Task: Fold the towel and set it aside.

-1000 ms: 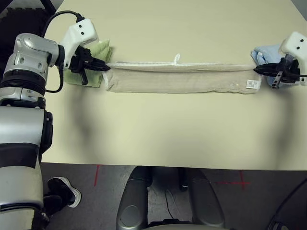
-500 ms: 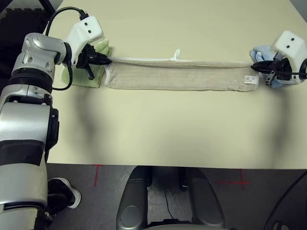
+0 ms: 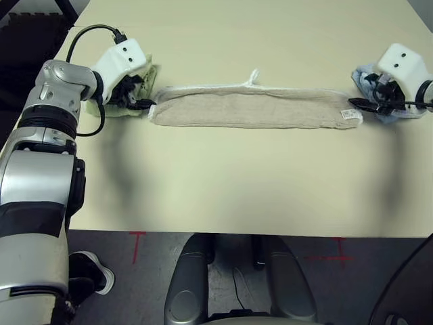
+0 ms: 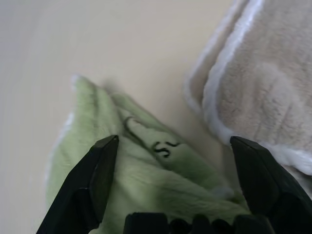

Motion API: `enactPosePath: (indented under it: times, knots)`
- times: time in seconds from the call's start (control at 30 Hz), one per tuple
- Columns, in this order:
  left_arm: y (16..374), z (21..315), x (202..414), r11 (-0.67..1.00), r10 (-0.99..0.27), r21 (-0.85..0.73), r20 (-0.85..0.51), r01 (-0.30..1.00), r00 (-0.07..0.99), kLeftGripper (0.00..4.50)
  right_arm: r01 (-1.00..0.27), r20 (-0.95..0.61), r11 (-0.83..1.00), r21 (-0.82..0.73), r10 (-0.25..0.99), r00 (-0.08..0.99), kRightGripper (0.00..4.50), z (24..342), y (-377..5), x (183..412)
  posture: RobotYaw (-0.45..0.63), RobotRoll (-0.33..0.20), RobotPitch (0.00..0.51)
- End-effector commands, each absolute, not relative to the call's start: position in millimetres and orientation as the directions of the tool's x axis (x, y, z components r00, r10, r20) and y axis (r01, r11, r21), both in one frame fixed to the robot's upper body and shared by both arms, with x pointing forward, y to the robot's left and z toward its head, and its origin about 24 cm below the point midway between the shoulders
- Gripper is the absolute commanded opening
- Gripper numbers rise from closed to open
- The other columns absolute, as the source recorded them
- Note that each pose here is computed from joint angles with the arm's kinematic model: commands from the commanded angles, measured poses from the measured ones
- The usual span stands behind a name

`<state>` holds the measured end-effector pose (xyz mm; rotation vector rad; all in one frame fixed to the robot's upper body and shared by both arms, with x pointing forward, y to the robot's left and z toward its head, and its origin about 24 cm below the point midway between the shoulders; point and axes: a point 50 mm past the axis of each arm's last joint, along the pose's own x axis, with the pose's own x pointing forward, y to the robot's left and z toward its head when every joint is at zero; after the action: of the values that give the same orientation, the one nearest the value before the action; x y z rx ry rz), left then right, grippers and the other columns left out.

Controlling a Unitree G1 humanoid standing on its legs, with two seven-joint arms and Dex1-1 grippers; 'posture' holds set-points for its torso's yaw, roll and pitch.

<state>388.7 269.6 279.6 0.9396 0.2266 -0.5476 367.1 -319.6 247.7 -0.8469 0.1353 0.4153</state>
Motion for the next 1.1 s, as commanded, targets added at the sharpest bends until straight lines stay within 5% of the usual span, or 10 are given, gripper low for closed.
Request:
enactPosePath:
  times: [0.03, 0.27, 0.5, 0.77, 1.1]
  knots:
    - [276.8, 295.6, 385.0, 0.478, -0.325, 0.741, -0.350, 0.472, 0.878, 4.47, -0.295, -0.159, 0.634, -0.715, 0.264, 0.951, 4.45, 263.5, -331.4, 361.3, -0.01, 0.000, 0.317]
    - [264.7, 317.5, 380.0, 0.582, -0.537, 0.614, -0.202, 0.533, 0.819, 4.47, -0.442, -0.002, 0.749, -0.494, 0.508, 0.862, 4.45, 268.7, -323.4, 355.1, -0.01, 0.000, 0.317]
    - [231.4, 301.7, 371.5, 0.428, -0.850, 0.361, -0.152, 0.829, 0.505, 4.47, -0.594, 0.045, 0.743, -0.309, 0.635, 0.771, 4.45, 247.5, -314.7, 353.7, 0.00, 0.000, 0.318]
    - [206.7, 262.8, 352.6, 0.199, -0.914, 0.431, -0.243, 0.880, 0.326, 4.47, -0.612, 0.067, 0.741, -0.276, 0.650, 0.757, 4.45, 231.0, -305.8, 355.5, 0.00, 0.000, 0.320]
    - [206.8, 226.2, 347.1, 0.129, -0.897, 0.435, -0.332, 0.891, 0.292, 4.47, -0.633, 0.139, 0.774, -0.005, 0.628, 0.766, 4.45, 209.5, -308.8, 350.1, -0.02, 0.000, 0.325]
